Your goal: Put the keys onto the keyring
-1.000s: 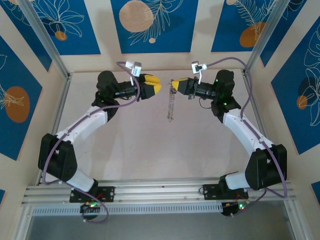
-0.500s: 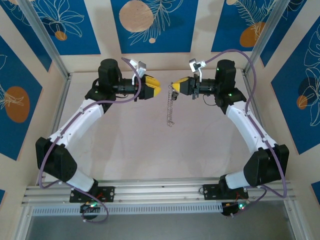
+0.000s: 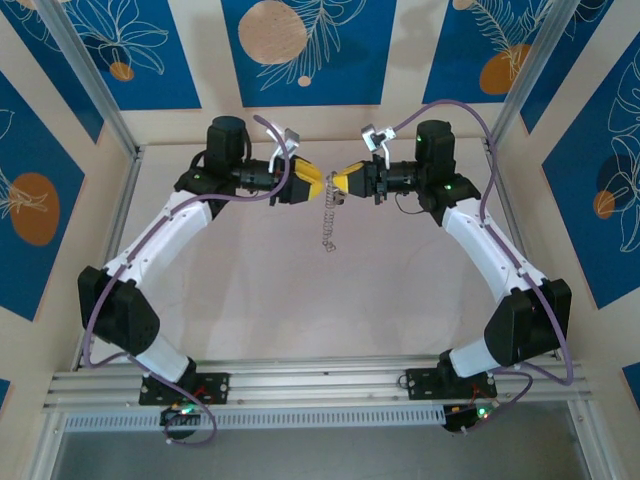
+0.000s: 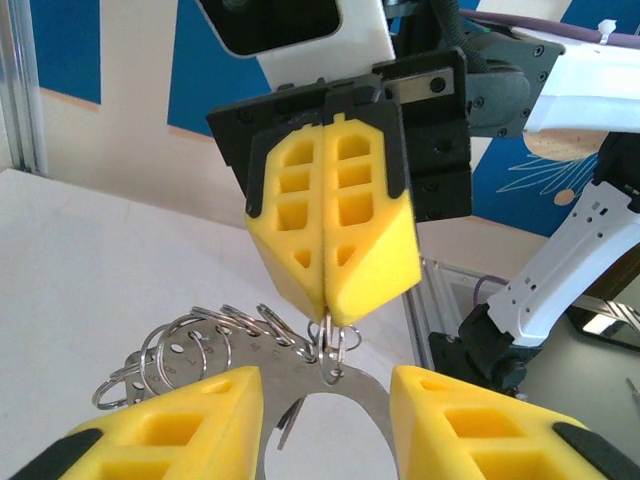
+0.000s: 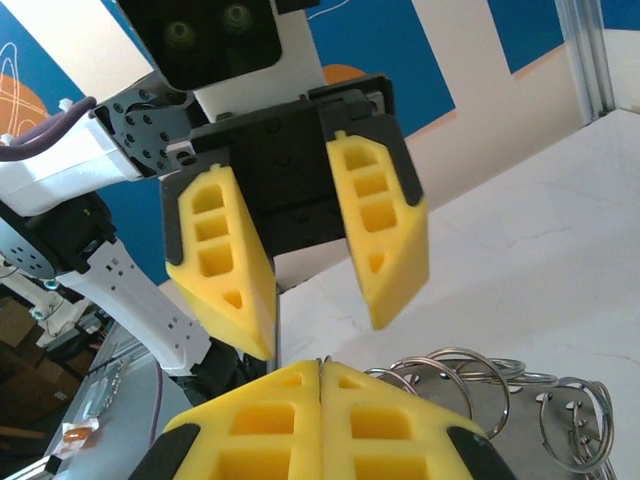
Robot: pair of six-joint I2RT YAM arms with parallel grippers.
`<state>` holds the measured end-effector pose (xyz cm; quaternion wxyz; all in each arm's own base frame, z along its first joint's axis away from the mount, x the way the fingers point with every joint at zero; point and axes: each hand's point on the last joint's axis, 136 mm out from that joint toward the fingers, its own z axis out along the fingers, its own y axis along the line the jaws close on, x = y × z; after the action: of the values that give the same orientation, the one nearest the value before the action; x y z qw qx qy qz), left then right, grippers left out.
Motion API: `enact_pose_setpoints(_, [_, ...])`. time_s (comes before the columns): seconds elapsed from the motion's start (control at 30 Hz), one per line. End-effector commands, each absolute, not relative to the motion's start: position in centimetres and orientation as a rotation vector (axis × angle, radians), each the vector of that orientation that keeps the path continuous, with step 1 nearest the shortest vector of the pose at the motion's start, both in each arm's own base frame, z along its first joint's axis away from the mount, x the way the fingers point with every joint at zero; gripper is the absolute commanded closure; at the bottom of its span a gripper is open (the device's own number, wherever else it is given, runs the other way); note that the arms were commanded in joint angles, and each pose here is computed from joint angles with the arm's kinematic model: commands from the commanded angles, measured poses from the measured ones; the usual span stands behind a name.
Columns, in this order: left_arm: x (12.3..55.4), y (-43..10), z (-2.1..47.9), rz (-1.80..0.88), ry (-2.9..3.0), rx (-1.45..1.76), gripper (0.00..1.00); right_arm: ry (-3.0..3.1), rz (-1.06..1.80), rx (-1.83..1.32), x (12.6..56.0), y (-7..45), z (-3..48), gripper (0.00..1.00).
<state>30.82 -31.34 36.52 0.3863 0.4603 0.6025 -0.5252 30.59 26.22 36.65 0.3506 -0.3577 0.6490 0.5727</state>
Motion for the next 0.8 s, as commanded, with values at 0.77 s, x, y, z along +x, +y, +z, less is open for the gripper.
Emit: enact_pose_setpoints(0.77, [29.2,-33.0,37.2,-1.392,1.462,1.264,0.74,1.616,1.504,-1.011,29.4,27.5,38.2,1.0])
